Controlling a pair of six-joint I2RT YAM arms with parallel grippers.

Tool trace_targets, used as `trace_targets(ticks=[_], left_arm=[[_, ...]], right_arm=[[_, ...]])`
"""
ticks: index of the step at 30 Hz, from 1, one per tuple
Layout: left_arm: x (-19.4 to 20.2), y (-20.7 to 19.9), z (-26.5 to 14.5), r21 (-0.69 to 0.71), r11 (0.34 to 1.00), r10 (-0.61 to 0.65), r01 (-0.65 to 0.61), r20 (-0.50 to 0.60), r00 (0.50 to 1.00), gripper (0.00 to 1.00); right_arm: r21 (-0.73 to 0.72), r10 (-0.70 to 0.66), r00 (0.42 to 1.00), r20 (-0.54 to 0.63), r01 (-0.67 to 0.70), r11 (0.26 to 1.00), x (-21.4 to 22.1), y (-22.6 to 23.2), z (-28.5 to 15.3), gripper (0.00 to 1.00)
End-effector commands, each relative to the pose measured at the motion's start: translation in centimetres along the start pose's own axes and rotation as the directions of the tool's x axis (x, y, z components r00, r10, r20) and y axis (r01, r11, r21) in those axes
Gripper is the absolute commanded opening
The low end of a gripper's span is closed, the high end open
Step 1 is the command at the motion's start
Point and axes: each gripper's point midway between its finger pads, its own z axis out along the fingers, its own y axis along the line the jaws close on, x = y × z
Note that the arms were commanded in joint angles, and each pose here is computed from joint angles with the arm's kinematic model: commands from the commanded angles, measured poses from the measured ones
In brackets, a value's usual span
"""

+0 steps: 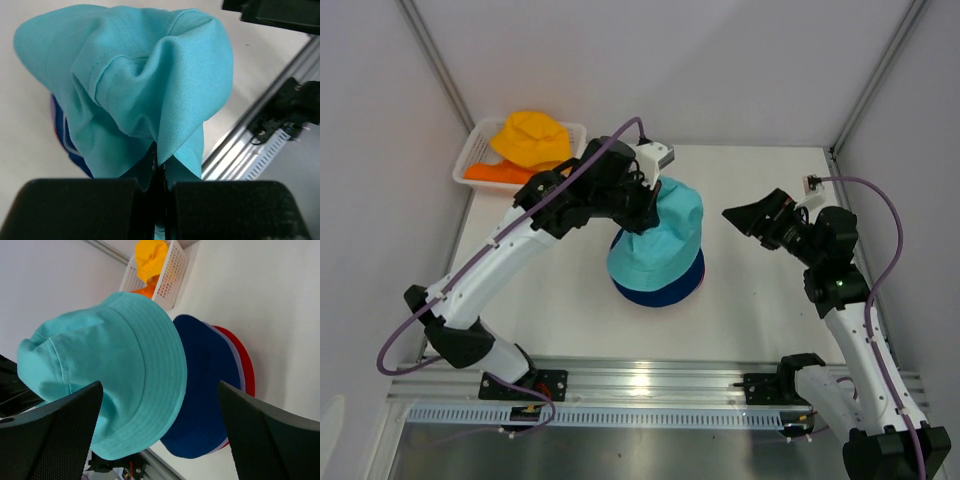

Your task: Stack the hats

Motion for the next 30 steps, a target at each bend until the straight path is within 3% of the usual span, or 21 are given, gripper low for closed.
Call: trace_targets(ticks=[1, 8, 13, 15, 21, 25, 30], left_arm=[[-0.7, 2.9, -1.0, -0.206, 0.978, 0.036, -0.026, 0.045, 0.998, 0.01], [-1.1, 5.2, -2.8, -0.344, 0.939, 0.036, 0.003, 0.106, 0.994, 0.01], [-0.3, 4.8, -2.6, -0.319, 0.948, 0.024, 0.014, 0.115, 0.993, 0.06], [0.7, 3.7, -1.4, -0.247, 0.969, -0.001, 0.024, 0.093, 0.996, 0.09], [2.4, 1.9, 1.2, -0.136, 0.988, -0.069, 0.075, 0.052, 0.996, 0.28], [2.1, 2.3, 0.8, -0.157, 0.984, -0.073, 0.085, 0.081, 0.994, 0.51], [1.3, 3.1, -0.7, -0.202, 0.974, -0.075, 0.102, 0.139, 0.988, 0.64]], right_arm=[[-0.026, 0.047, 0.998, -0.042, -0.048, 0.999, 1.3, -0.3, 0.1, 1.00], [-0.016, 0.087, 0.993, -0.075, -0.089, 0.996, 2.7, -1.7, 1.2, 0.99], [-0.062, 0.066, 0.993, -0.094, -0.072, 0.995, 3.1, -0.8, 2.3, 0.99], [-0.089, 0.054, 0.994, -0.095, -0.063, 0.994, 3.2, -0.4, 3.1, 1.00], [-0.130, 0.067, 0.988, -0.138, -0.085, 0.988, 4.5, 0.3, 4.8, 0.99], [-0.133, 0.075, 0.984, -0.162, -0.097, 0.986, 5.4, 0.6, 5.5, 0.97], [-0.106, 0.102, 0.981, -0.166, -0.121, 0.987, 6.5, 0.0, 5.7, 0.91]])
